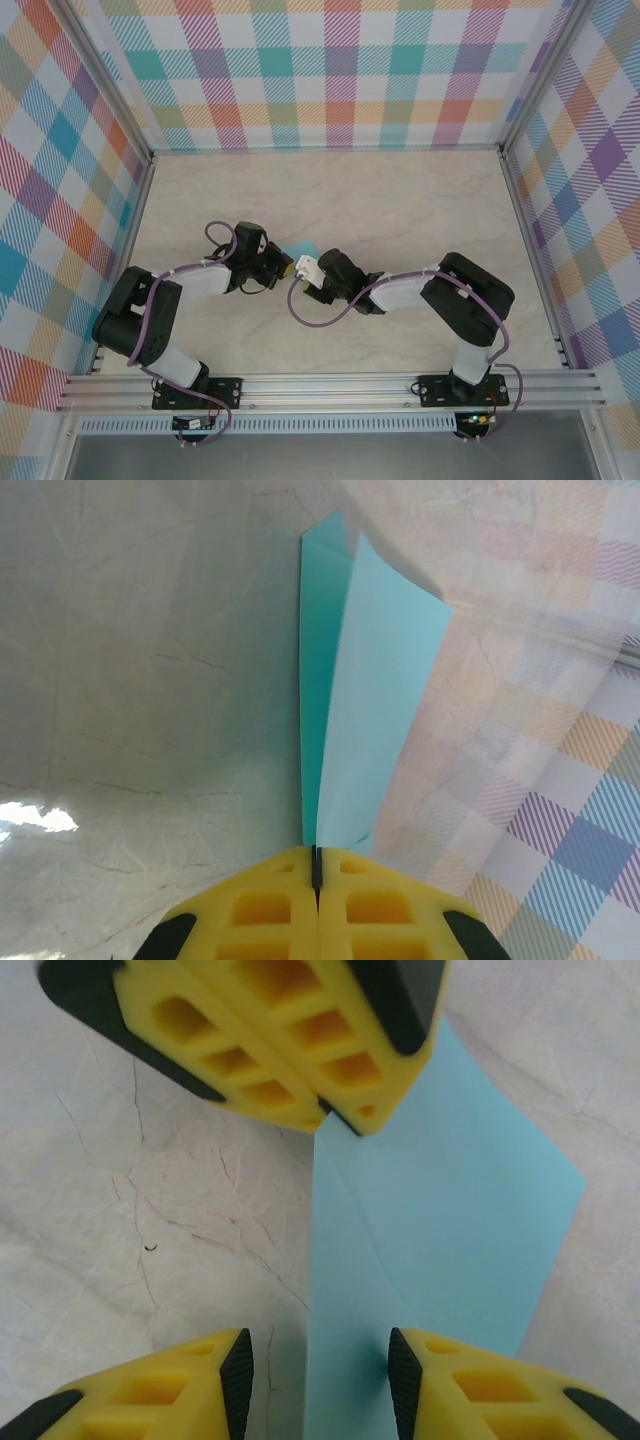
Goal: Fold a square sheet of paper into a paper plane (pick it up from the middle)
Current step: Fold the wing for the fifth time at the center of the table.
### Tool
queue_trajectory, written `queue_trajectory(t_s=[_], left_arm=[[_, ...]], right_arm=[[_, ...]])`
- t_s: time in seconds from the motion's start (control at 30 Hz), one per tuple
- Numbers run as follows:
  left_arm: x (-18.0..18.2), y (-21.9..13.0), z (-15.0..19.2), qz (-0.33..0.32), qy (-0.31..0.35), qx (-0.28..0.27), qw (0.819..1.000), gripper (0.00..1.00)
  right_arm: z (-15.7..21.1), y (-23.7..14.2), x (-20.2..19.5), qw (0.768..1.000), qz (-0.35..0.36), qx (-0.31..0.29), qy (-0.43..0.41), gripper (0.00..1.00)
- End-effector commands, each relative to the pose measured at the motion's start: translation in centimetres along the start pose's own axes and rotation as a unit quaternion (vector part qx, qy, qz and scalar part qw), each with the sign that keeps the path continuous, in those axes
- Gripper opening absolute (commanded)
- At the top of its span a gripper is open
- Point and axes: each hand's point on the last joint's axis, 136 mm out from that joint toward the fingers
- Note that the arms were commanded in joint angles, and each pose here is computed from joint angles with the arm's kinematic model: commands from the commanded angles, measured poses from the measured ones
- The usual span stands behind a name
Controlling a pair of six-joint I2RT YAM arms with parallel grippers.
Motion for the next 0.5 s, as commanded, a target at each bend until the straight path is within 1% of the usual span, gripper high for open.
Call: queue_trajectory(t_s=[0.0, 0.27, 0.33, 0.47], left_arm=[[-1.09, -0.75, 0.40, 0.004, -0.001, 0.004, 1.000, 0.01], [-0.90, -0.74, 0.60, -0.005, -0.001, 0.007, 1.000, 0.01], [-0.93, -0.79, 0.62, -0.005, -0.001, 0.008, 1.000, 0.00], [-0.89, -0.84, 0.58, -0.006, 0.000, 0.006, 1.000, 0.01]], right_arm=[[-1.87, 0.54, -0.81, 1.000, 0.015, -0.022, -0.016, 0.41], [-2.27, 1.25, -1.55, 0.999, 0.034, -0.023, -0.026, 0.34], [-2.41, 1.33, -1.59, 0.999, 0.035, -0.025, -0.027, 0.30], [-2.28, 1.48, -1.39, 0.999, 0.029, -0.021, -0.023, 0.17]])
Point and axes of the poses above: each hand's point on the last joint's axis, 136 mm out from that joint toward the fingers, its own y axis out along the fingers, its own x axis along the line the jaws close on, z = x × y, and after that the axes turned 10 degrees about -y, right-handed
